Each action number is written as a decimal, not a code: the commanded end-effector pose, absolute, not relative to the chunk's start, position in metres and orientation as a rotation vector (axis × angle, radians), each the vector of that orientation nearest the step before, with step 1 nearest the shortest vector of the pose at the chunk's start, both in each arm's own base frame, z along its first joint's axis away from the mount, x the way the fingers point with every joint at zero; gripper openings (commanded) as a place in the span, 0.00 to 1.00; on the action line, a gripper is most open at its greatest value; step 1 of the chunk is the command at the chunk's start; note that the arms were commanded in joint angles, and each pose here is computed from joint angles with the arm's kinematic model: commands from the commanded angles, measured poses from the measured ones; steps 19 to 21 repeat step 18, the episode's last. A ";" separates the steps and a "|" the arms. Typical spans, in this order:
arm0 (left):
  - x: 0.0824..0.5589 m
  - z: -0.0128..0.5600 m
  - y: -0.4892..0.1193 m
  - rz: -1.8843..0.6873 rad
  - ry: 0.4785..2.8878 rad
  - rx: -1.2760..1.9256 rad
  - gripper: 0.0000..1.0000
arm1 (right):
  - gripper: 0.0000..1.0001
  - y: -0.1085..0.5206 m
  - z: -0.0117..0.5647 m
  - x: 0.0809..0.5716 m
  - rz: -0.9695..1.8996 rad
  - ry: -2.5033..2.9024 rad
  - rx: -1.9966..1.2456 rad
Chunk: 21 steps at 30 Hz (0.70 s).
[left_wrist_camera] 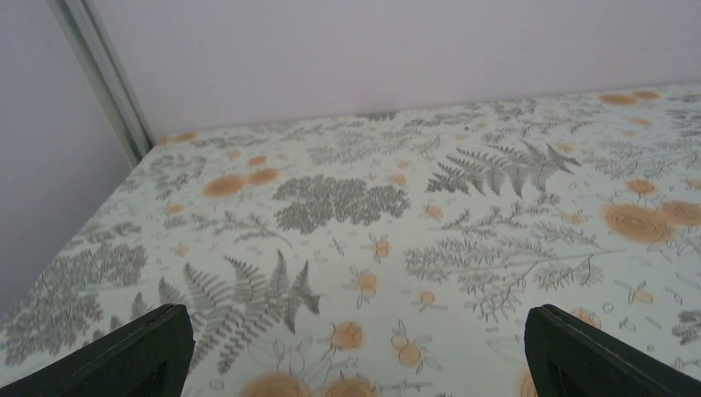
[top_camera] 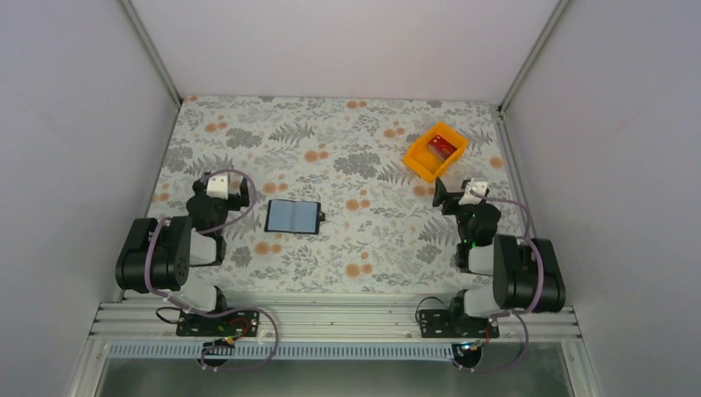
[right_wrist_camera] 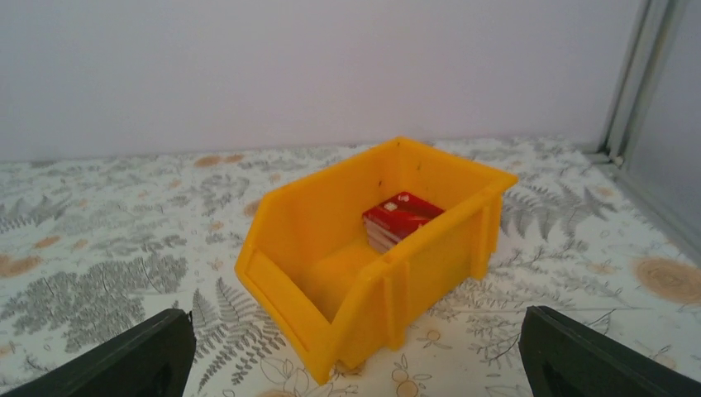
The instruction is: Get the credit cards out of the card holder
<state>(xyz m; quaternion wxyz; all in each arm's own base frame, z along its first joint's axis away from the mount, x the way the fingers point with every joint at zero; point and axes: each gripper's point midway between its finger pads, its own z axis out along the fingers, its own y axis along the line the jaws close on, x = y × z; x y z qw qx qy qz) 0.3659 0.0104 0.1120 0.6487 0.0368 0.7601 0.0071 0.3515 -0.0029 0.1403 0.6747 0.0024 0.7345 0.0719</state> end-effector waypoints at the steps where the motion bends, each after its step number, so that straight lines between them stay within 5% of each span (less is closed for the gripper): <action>1: 0.381 0.143 0.003 0.029 1.620 0.127 1.00 | 0.99 0.001 0.157 0.371 0.157 1.585 -0.069; 21: 0.383 0.140 0.001 0.052 1.638 0.122 1.00 | 0.99 0.007 0.150 0.381 0.180 1.623 -0.109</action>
